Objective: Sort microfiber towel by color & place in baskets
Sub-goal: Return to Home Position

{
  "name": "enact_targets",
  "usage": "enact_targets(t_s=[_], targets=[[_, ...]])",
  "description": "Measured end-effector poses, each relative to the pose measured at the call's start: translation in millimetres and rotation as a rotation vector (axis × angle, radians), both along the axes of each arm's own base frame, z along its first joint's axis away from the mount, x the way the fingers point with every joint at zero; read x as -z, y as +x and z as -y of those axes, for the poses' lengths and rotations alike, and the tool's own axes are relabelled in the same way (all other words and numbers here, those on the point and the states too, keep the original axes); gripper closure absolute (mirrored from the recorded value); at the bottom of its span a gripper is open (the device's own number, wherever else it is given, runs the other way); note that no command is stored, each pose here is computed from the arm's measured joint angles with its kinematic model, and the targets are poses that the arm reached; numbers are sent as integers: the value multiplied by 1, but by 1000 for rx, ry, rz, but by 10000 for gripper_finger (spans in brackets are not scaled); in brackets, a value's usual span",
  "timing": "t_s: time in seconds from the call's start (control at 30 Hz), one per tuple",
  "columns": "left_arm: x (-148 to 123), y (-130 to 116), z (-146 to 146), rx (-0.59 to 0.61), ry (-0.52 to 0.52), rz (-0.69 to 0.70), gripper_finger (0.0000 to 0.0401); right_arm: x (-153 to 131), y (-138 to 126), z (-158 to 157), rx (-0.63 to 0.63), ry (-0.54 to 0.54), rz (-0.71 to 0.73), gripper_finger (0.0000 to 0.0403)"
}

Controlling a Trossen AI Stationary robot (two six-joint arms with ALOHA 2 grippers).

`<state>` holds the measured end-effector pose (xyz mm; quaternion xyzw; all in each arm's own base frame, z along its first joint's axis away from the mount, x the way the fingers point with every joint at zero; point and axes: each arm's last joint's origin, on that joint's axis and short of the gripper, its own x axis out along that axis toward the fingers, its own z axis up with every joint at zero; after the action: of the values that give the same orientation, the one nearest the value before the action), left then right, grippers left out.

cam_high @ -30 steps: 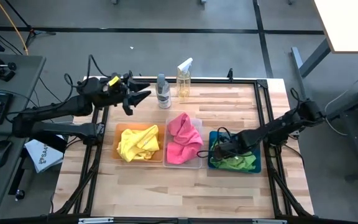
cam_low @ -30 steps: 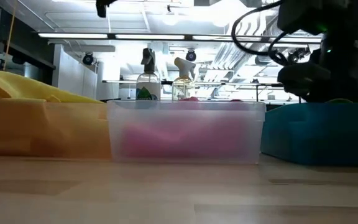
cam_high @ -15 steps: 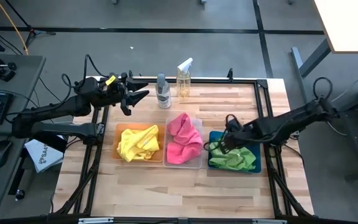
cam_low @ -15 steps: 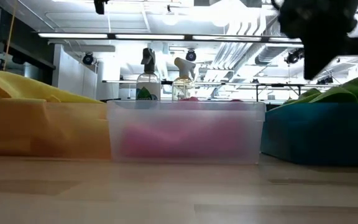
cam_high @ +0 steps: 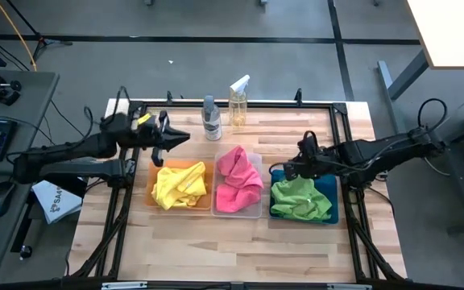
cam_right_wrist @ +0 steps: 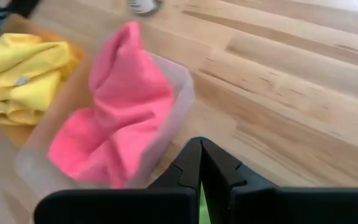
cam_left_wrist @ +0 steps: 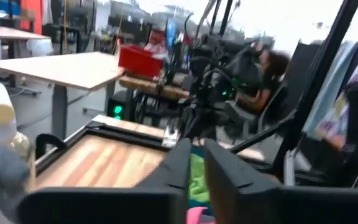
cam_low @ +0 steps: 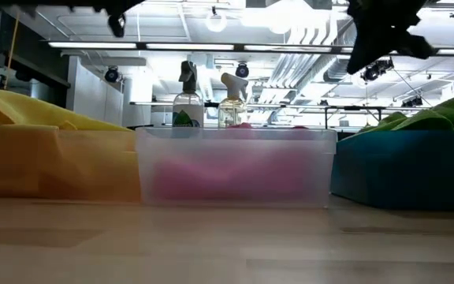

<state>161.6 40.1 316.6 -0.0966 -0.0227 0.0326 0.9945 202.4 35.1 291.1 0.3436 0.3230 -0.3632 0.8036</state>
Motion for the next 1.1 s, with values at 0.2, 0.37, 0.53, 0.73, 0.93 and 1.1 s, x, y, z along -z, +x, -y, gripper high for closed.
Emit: enact_targets(t_s=[0.2,0.37,0.53,0.73,0.93,1.1], targets=[[56,-27,5,-56,-180,212,396,-10,18,13,-108,7,127,398],[95,-45,7,-157,-325,273,400,-22,32,27,-174,-36,263,399],[104,-53,15,-141,-356,302,401,-28,37,43,-199,-36,329,399],[116,-51,27,-164,-388,188,401,-30,38,56,-224,-18,352,399],[129,-52,41,-199,-367,212,401,-32,39,59,-254,-10,369,399],[129,-53,44,-222,-252,185,401,-33,40,57,-350,0,377,399]])
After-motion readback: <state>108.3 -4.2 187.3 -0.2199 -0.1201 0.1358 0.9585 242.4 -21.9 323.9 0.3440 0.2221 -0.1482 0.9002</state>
